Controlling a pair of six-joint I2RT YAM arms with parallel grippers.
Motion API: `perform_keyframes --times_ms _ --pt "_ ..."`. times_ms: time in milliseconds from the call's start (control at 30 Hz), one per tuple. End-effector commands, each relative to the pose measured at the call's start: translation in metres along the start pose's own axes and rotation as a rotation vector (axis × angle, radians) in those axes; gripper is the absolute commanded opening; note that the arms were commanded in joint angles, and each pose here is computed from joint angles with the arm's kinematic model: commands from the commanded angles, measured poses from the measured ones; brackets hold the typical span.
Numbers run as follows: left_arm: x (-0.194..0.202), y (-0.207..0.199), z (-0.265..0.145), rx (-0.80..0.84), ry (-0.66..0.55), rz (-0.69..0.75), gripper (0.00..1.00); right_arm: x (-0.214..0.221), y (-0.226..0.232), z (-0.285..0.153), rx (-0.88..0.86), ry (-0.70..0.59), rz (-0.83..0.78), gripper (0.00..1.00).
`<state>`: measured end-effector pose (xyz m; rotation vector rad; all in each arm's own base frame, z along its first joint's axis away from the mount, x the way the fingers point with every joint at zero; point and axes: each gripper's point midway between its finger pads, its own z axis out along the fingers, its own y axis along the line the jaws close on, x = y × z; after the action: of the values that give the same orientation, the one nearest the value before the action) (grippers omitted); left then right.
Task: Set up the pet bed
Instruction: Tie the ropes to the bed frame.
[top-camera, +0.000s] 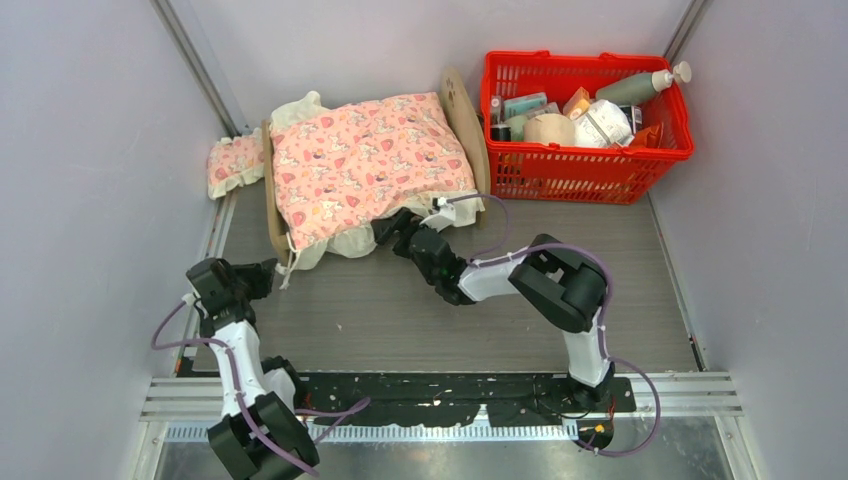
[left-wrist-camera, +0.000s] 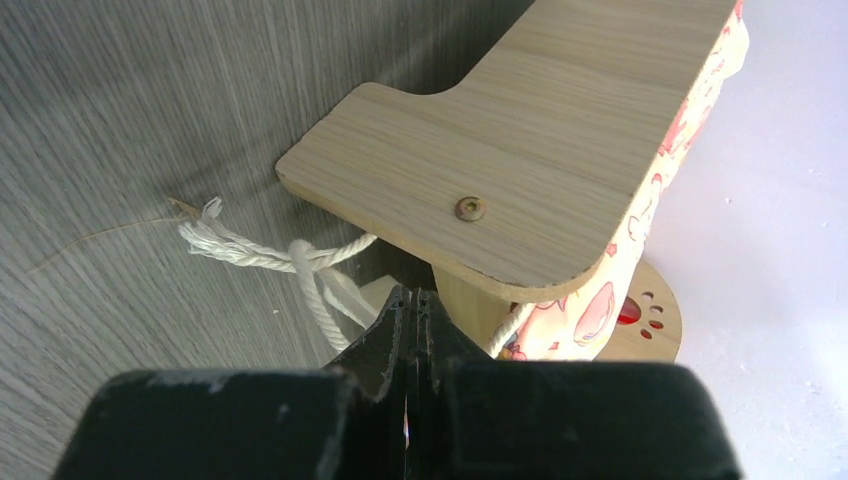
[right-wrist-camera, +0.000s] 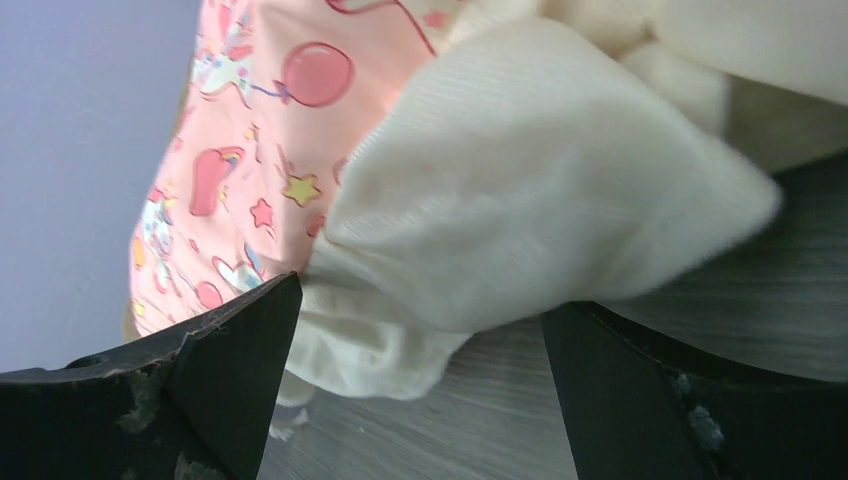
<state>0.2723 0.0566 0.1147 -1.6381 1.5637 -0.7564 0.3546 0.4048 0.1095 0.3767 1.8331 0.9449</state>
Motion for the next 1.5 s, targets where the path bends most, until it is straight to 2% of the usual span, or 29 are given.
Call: perform_keyframes --times_ms 0,333,467,633,700,833,1000,1100,1233,1300,1333,1367,1400,1433,1467 --pt "0.0 -0.022 -0.008 0.081 -0.004 0.033 0.0 -0.031 0.058 0.017 -0.169 -0.146 0.115 0.96" --pt "0.002 -0.021 -0.01 0.081 -0.003 0.031 0.0 -0.03 0.064 0.032 -0.234 -0.187 0.228 0.96" --pt "0.002 -0.019 -0.01 0.077 -0.004 0.026 0.0 -0.038 0.076 0.03 -0.322 -0.229 0.237 0.96" --pt "0.002 -0.02 -0.011 0.081 -0.004 0.028 0.0 -0.05 0.092 0.011 -0.513 -0.327 0.138 1.0" --pt "0.002 -0.02 -0.012 0.082 -0.008 0.028 0.0 -0.05 0.091 0.003 -0.543 -0.319 0.09 0.96" --pt "0.002 -0.022 -0.017 0.091 -0.03 0.048 0.0 -0.052 0.076 -0.017 -0.519 -0.312 -0.063 0.94" --pt "0.02 -0.02 -0.023 0.094 0.001 0.072 0.0 -0.074 0.05 -0.039 -0.436 -0.343 -0.095 0.96" --pt "0.023 -0.018 -0.027 0.095 -0.005 0.071 0.0 -0.071 0.03 -0.045 -0.396 -0.318 -0.098 0.96" --pt "0.015 -0.011 -0.029 0.069 -0.057 0.096 0.0 -0.059 0.033 -0.056 -0.452 -0.244 -0.101 0.91" --pt "0.012 -0.011 -0.027 0.064 -0.074 0.11 0.0 -0.053 0.043 -0.064 -0.489 -0.183 -0.155 0.9" --pt "0.01 -0.008 -0.024 0.052 -0.078 0.12 0.0 -0.04 0.036 -0.06 -0.451 -0.11 -0.206 0.9" --pt "0.009 -0.008 -0.022 0.05 -0.079 0.126 0.0 -0.045 0.05 -0.066 -0.48 -0.089 -0.247 0.9" --pt "0.009 -0.008 -0.019 0.05 -0.078 0.142 0.0 -0.03 0.039 -0.06 -0.415 0.004 -0.303 0.91" --pt "0.009 -0.006 -0.015 0.041 -0.071 0.15 0.0 -0.037 0.05 -0.067 -0.432 0.021 -0.349 0.91" --pt "0.009 -0.006 -0.013 0.042 -0.062 0.16 0.0 -0.037 0.047 -0.068 -0.376 0.08 -0.389 0.92"
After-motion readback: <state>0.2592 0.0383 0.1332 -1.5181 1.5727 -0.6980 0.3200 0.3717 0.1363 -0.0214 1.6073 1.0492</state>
